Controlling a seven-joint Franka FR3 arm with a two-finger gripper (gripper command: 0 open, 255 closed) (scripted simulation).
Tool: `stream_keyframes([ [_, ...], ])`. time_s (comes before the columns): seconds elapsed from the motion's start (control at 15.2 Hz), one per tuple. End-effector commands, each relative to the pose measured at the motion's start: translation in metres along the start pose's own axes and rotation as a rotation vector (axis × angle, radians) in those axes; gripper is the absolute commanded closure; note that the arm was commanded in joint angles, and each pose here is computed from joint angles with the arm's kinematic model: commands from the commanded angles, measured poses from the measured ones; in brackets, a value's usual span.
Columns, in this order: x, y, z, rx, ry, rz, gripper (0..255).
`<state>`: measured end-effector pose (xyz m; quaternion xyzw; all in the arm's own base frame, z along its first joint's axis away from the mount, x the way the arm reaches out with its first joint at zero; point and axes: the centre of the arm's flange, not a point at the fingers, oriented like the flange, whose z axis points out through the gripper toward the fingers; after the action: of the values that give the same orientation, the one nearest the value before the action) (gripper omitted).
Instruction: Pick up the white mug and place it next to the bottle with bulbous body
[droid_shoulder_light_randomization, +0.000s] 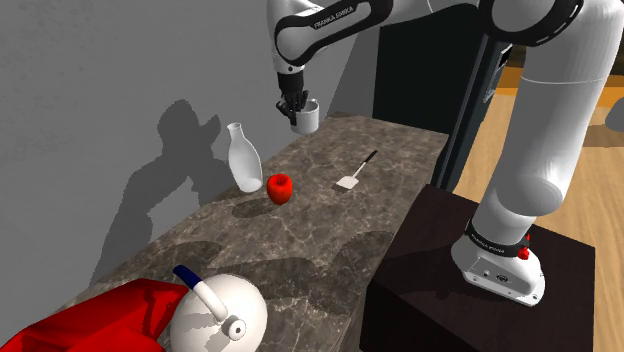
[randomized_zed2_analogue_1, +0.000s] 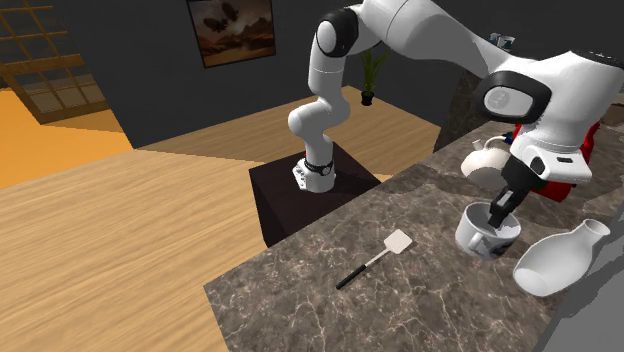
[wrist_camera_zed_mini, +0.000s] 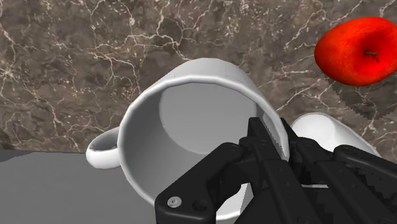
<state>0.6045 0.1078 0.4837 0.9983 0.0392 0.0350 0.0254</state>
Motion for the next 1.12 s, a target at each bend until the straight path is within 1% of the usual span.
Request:
stream_keyframes([
  [0.0,0.0,-0.001,0.01,0.0,0.001,0.0,255],
  [1.06,-0.006,-0.005,0.094,0.0,0.001,0.0,255],
])
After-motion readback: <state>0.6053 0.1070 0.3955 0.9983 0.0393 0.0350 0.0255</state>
